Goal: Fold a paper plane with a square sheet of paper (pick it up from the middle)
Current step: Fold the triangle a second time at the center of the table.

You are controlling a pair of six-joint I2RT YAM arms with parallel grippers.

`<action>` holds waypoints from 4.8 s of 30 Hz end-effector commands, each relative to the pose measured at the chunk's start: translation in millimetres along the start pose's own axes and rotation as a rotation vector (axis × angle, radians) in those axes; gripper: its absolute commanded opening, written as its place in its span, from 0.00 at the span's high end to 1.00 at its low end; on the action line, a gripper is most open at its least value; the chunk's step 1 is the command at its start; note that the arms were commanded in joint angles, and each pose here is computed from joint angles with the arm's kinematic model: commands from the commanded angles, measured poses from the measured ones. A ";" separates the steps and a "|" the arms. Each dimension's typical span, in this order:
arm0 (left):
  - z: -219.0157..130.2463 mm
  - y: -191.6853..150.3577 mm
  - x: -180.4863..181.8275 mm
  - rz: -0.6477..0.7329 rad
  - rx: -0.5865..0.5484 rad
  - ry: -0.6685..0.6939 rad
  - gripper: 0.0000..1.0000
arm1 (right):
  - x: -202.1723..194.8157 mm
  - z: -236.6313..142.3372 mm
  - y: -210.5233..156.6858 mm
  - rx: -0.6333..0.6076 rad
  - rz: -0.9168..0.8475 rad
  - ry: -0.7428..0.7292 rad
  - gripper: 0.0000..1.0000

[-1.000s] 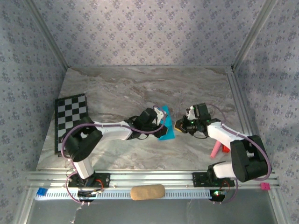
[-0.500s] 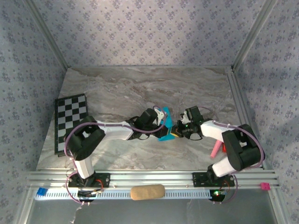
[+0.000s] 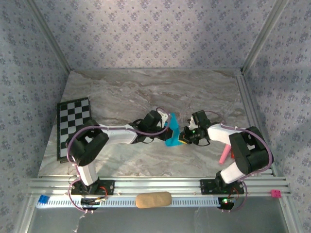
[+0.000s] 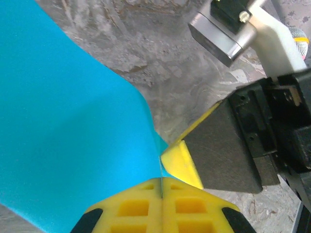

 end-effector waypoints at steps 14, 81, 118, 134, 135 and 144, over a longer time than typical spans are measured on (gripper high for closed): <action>4.2 -10.3 25.0 0.009 0.059 0.114 0.99 | -11.5 4.9 -3.0 0.019 0.008 -0.092 1.00; 13.1 -30.4 45.1 -0.003 0.128 0.226 0.96 | -15.3 4.2 -4.6 0.014 0.015 -0.106 1.00; 10.0 -36.2 46.4 0.013 0.157 0.237 0.97 | 64.5 10.7 6.6 0.035 0.003 0.242 1.00; 13.4 -37.3 46.1 0.016 0.168 0.221 0.97 | 24.6 34.4 5.4 0.035 0.060 0.136 1.00; 13.3 -37.1 46.0 0.015 0.167 0.221 0.97 | 22.5 35.0 5.5 0.036 0.065 0.138 1.00; 12.5 -38.7 46.3 0.020 0.178 0.225 0.97 | 45.3 13.9 10.2 0.010 0.023 0.207 1.00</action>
Point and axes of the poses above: each hand's point on the last joint's axis, 136 mm out from that joint toward the fingers, its own z axis out along the fingers, its own x axis along the line the jaws close on, y = z × x, the point moved 7 cm from there along -z, back along the fingers, and after that the axes turned 15 degrees about z, right-handed, at the moved point
